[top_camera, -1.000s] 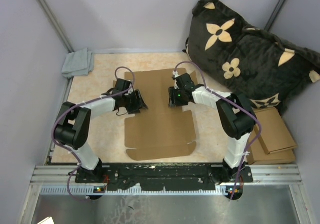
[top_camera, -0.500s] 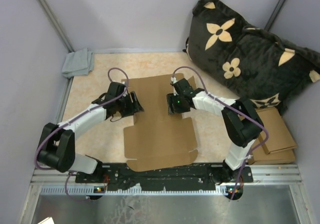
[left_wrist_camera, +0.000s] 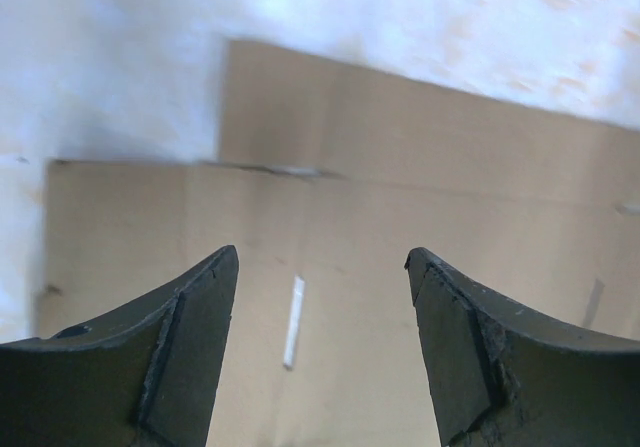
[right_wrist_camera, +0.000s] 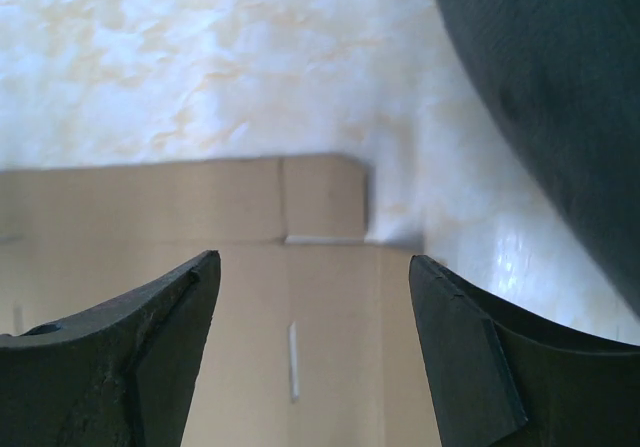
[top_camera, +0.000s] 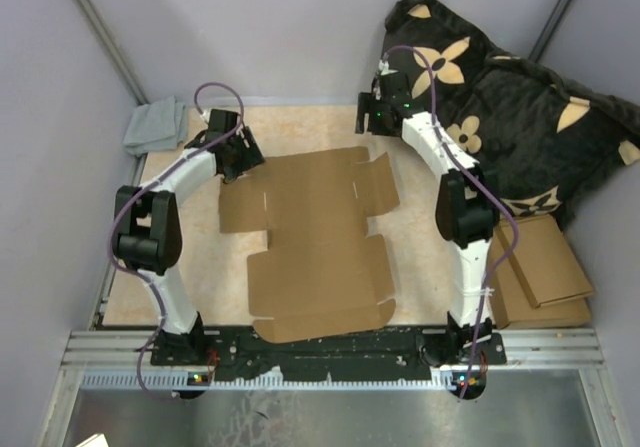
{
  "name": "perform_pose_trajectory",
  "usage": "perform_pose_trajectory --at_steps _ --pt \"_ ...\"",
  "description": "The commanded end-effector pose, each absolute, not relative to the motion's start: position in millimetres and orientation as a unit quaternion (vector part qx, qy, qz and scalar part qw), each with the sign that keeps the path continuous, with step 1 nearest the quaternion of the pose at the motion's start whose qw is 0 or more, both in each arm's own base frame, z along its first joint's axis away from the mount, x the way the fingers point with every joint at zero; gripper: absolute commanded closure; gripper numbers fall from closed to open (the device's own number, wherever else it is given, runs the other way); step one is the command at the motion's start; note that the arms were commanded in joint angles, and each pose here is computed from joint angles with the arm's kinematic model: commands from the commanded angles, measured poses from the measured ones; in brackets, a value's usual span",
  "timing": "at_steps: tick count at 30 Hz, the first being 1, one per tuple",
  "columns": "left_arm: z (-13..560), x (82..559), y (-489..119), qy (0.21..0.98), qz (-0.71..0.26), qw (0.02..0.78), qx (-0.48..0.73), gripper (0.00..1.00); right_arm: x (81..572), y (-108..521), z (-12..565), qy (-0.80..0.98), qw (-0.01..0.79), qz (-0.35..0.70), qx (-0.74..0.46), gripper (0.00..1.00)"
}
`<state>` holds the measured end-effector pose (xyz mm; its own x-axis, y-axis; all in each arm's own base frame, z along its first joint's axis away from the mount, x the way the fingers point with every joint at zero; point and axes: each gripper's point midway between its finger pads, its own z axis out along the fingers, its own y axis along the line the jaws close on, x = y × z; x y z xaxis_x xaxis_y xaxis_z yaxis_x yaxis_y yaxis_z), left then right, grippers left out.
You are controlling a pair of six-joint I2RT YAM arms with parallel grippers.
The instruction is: Fold the paper box
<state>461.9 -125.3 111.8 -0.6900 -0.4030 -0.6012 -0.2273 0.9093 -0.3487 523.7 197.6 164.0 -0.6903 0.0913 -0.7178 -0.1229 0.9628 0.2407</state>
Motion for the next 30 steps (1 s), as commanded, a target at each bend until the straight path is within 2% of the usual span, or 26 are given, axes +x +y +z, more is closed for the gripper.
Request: perform_pose_trajectory --at_steps 1,8,17,25,30 --pt "86 479 -99 0.92 -0.102 0.324 -0.196 0.25 541 206 118 0.932 0.34 0.121 -0.043 0.23" --pt "77 502 -87 0.917 -0.097 0.341 -0.18 0.25 562 208 85 0.94 0.321 0.111 -0.043 0.23" --pt "64 513 -102 0.917 -0.144 0.338 -0.157 0.27 555 223 55 0.944 0.289 0.149 -0.054 0.23" --pt "53 514 -109 0.922 -0.159 0.32 -0.152 0.29 549 237 53 0.939 0.278 0.19 -0.063 0.26" --pt "61 515 -116 0.917 -0.181 0.324 -0.144 0.32 547 242 71 0.93 0.293 0.21 -0.066 0.29"
